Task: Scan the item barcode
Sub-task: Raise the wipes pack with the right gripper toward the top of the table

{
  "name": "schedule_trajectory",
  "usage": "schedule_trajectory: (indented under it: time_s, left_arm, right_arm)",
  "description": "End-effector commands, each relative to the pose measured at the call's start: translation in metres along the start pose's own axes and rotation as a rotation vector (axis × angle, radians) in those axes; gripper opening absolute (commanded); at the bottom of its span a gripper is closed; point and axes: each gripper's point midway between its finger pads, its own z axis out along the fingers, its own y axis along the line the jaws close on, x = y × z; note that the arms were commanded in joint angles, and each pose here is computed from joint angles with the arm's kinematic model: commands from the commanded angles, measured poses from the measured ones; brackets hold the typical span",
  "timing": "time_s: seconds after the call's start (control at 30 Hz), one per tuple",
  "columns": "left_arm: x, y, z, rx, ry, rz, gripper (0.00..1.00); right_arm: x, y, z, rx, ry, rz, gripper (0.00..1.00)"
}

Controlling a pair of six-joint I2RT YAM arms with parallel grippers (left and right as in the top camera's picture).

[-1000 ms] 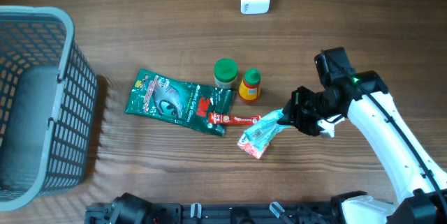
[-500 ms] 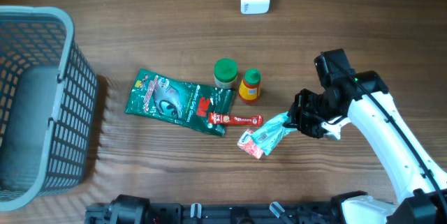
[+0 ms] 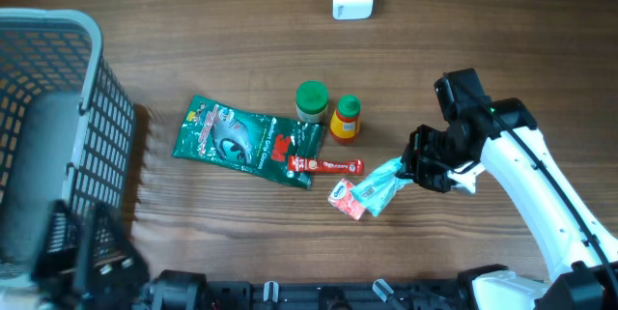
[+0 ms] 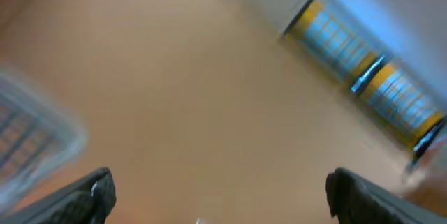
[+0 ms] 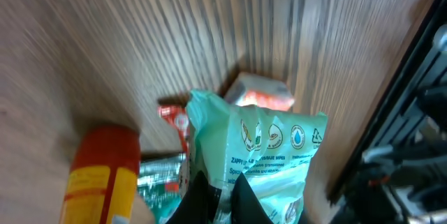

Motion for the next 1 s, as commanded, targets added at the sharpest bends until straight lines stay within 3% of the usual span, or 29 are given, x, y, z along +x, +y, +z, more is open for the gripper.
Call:
schedule_trajectory:
  time_s: [0.0,0.13,0.27,0.67,0.73,0.8,0.87,0.97]
  left_arm:
    - [0.054,0.037,-0.009,-0.135,0.222,0.044,1.00]
    - [0.090,0.070,-0.027,-0.264,0.387,0.083,1.00]
    - [0.103,0.082,-0.037,-0.315,0.453,0.098,1.00]
    - [0.116,0.096,-0.050,-0.372,0.525,0.115,1.00]
    - [0.116,0.096,-0.050,-0.372,0.525,0.115,1.00]
    - [0.116,0.096,-0.050,-0.372,0.525,0.115,1.00]
    - [0.116,0.096,-0.050,-0.371,0.524,0.115,1.00]
    - [0.116,0.096,-0.050,-0.371,0.524,0.115,1.00]
  right_arm:
    - [-0.020,0.008,-0.003,-0.037,-0.120,-0.013,0.04]
    - [-0.030,0.011,-0.004,-0.056,-0.176,-0.031,0.04]
    - [-0.037,0.014,-0.006,-0.069,-0.223,-0.068,0.04]
    - [-0.046,0.016,-0.012,-0.058,-0.164,0.012,0.04]
    - [-0.048,0.044,-0.019,-0.150,-0.149,-0.195,0.04]
    - [-0.039,0.092,-0.033,-0.328,-0.157,-0.576,0.04]
    - [-0.006,0.139,-0.061,-0.576,-0.154,-1.061,0.04]
    - [0.030,0.162,-0.094,-0.815,-0.125,-1.364,0.04]
